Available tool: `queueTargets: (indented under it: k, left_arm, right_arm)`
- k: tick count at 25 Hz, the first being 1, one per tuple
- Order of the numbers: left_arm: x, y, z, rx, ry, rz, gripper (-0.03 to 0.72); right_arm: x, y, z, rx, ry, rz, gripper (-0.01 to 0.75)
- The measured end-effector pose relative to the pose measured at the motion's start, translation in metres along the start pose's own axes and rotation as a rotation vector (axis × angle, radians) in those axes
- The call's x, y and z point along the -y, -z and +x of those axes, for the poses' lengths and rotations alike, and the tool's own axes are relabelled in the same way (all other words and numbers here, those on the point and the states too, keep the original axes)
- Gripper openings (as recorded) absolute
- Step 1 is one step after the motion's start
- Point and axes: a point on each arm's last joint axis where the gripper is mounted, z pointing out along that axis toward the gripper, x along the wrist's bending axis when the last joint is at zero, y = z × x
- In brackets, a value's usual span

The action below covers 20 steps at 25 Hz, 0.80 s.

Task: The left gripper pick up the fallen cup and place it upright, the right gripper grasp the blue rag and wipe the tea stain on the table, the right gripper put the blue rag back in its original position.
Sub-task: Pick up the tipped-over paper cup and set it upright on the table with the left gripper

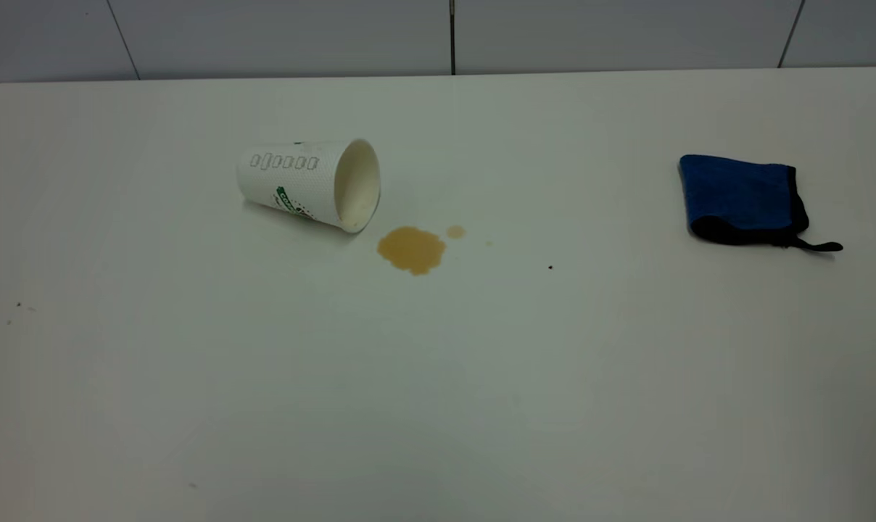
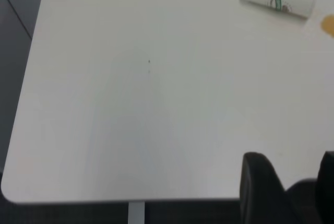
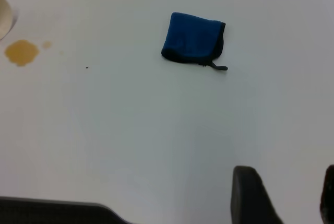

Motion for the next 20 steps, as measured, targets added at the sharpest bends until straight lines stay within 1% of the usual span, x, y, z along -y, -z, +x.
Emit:
queueTargets:
  k: [4,5,7,10,14,18,20]
  left_arm:
    - [-0.035,-0.012,-0.002,0.020,0.009,-0.036,0.473]
    - [-0.043,-0.020,-0.002,0.025,0.011,-0.024,0.505]
    - [-0.056,-0.038,-0.003,0.025,-0.003,0.026,0.544]
    - [-0.073,-0.076,-0.003,0.029,-0.057,0.137,0.563]
    - [-0.093,-0.131,-0.004,0.043,-0.128,0.276,0.564]
    - [-0.110,-0.187,-0.006,0.054,-0.130,0.380,0.564]
    - [-0.115,-0.218,-0.013,0.077,-0.153,0.437,0.564]
  right_arm:
    - [0.000,0.000,0.000,0.000,0.000,0.000,0.364]
    - [0.000,0.000,0.000,0.000,0.000,0.000,0.364]
    - [0.000,0.000,0.000,0.000,0.000,0.000,0.364]
    - [0.000,0.000,0.000,0.000,0.000,0.000,0.364]
    - [0.000,0.000,0.000,0.000,0.000,0.000,0.364]
    - [0.000,0.000,0.000,0.000,0.000,0.000,0.364]
    - [0.000,0.000,0.000,0.000,0.000,0.000,0.364]
